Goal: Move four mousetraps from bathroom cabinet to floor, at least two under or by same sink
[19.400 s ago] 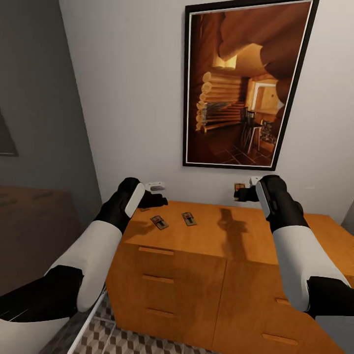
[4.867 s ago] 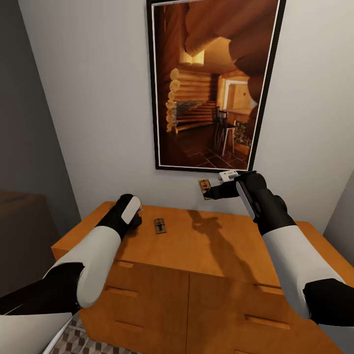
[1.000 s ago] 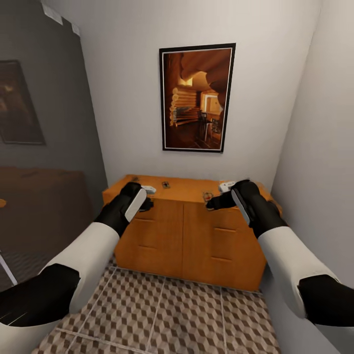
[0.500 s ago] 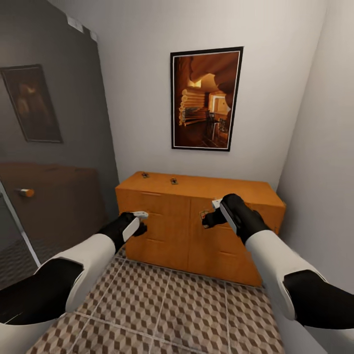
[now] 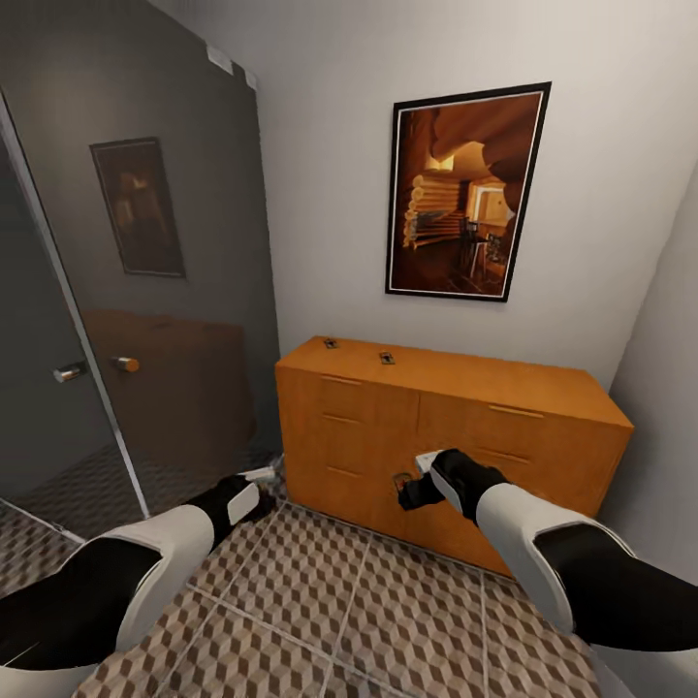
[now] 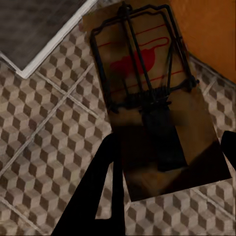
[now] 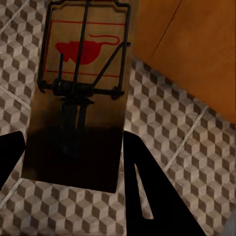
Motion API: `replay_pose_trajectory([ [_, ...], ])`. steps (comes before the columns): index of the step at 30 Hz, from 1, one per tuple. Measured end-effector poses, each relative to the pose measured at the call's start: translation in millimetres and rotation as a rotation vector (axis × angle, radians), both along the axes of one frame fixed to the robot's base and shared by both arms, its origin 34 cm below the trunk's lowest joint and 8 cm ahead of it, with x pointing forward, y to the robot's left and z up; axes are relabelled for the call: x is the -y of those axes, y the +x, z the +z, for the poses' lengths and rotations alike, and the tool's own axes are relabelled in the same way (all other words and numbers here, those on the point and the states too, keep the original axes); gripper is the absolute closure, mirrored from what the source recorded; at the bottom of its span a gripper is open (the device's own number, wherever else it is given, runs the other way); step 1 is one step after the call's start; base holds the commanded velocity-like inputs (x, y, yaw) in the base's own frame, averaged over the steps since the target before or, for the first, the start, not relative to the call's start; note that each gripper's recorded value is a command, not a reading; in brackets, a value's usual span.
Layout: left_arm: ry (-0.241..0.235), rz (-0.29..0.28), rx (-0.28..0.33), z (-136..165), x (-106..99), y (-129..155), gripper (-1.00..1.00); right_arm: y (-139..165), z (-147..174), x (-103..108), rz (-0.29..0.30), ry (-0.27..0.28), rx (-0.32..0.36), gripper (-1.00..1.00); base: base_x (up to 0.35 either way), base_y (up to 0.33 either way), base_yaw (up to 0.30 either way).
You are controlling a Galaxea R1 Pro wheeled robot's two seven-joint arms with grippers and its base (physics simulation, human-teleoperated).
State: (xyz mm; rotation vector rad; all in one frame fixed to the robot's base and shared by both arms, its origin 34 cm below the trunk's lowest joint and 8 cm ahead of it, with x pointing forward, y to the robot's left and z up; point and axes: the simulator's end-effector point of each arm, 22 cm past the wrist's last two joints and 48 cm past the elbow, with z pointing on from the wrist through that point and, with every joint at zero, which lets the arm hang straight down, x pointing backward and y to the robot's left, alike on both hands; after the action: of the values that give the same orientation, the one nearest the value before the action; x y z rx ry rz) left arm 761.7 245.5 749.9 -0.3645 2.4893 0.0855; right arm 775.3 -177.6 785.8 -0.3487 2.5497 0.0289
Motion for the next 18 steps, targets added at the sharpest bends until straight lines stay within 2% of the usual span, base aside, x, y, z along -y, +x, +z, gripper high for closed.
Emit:
replay_pose_trajectory([
  [4, -0.035, 0.047, -0.029, -24, -9, -19, 1.00, -10, -21, 4, 0.001, 0.005, 0.004, 1.00, 0.000, 0.000, 0.300],
  [5, -0.039, 0.062, -0.046, -45, -11, -36, 1.00, -22, -38, 9, -0.002, 0.002, -0.016, 1.00, 0.000, 0.000, 0.300],
  [7, -0.037, 0.071, -0.052, -59, -12, -47, 1.00, -34, -54, 11, -0.004, 0.001, -0.039, 1.00, 0.000, 0.000, 0.300],
  [8, -0.037, 0.081, -0.061, -73, -13, -59, 1.00, -38, -59, 12, -0.005, 0.000, -0.046, 1.00, 0.000, 0.000, 0.300],
  [10, -0.035, 0.100, -0.118, -115, -17, -104, 1.00, -43, -65, 13, -0.004, -0.003, -0.056, 1.00, 0.000, 0.000, 0.300],
  [12, -0.036, 0.120, -0.121, -128, -21, -117, 1.00, -44, -66, 13, -0.003, -0.004, -0.057, 1.00, 0.000, 0.000, 0.300],
  [14, -0.043, 0.188, -0.118, -148, -39, -142, 1.00, -44, -67, 13, -0.002, -0.004, -0.057, 1.00, 0.000, 0.000, 0.300],
  [15, -0.082, 0.275, -0.108, -160, -47, -157, 1.00, -44, -67, 16, -0.005, -0.012, -0.056, 1.00, 0.000, 0.000, 0.299],
  [18, -0.101, 0.301, -0.118, -170, -42, -171, 1.00, -44, -67, 19, -0.014, -0.024, -0.053, 1.00, 0.000, 0.000, 0.073],
])
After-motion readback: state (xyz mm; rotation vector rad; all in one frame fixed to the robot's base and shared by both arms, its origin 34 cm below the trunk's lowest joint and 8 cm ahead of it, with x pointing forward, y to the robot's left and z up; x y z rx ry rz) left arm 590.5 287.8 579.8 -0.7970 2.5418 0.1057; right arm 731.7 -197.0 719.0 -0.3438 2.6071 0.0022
